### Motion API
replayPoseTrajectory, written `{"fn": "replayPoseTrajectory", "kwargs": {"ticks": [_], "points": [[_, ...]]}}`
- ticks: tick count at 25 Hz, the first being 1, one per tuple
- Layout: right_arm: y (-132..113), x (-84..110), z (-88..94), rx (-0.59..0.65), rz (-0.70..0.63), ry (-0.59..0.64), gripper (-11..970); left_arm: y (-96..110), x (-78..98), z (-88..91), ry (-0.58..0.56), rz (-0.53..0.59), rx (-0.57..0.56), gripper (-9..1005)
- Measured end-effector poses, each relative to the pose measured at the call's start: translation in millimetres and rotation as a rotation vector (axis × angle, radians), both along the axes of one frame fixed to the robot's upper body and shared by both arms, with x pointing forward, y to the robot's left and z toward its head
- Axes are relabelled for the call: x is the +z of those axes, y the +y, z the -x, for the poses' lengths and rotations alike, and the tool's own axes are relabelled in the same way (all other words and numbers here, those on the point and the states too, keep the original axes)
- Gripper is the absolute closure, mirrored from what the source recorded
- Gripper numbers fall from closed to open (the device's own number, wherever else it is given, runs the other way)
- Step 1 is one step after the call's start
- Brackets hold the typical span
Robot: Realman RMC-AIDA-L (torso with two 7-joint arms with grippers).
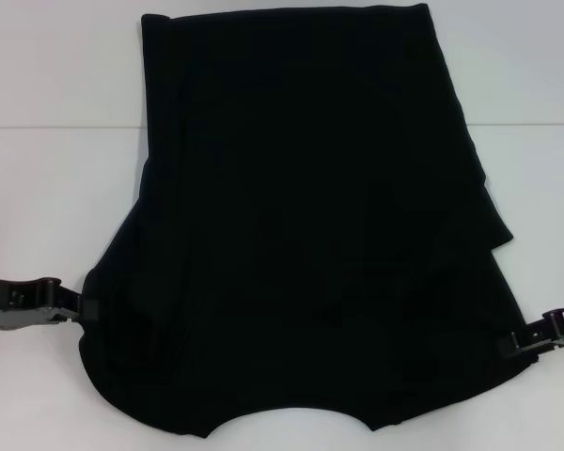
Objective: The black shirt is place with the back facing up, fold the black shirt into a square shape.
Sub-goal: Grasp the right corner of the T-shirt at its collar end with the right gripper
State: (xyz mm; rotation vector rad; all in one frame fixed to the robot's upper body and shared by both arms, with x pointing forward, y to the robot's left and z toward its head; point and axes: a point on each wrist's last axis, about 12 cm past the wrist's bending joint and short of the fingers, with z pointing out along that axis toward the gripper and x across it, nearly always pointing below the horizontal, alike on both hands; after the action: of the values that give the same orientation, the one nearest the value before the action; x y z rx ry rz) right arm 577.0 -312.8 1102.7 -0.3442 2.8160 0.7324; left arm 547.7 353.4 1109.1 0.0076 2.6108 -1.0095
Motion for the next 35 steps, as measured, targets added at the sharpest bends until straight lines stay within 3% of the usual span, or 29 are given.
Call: {"fn": "replayPoseTrajectory", "kwargs": {"ticks": [21,27,30,35], "points": [[16.6,-1.4,-6.4,-0.006,-0.041,0.019,311,-1.7,-1.0,-0.1,0.003,0.013,0.000,968],[16.2,-1.0,-6.9,-0.013,-0.039,0.023,537,-3.7,0.5,-1.1,-0.002,0.025,-0.005,967],[16.1,-0.7,-7.1,-0.016,-0.040,0.023,747,-3.8,0.5,-1.0,-0.002,0.026,-0.006,967],[16.4,-0.2,-7.6,-0.018,-0.044,0.021,905,-3.9,0.7,-1.0,-0.002,0.025,-0.007,968]]}}
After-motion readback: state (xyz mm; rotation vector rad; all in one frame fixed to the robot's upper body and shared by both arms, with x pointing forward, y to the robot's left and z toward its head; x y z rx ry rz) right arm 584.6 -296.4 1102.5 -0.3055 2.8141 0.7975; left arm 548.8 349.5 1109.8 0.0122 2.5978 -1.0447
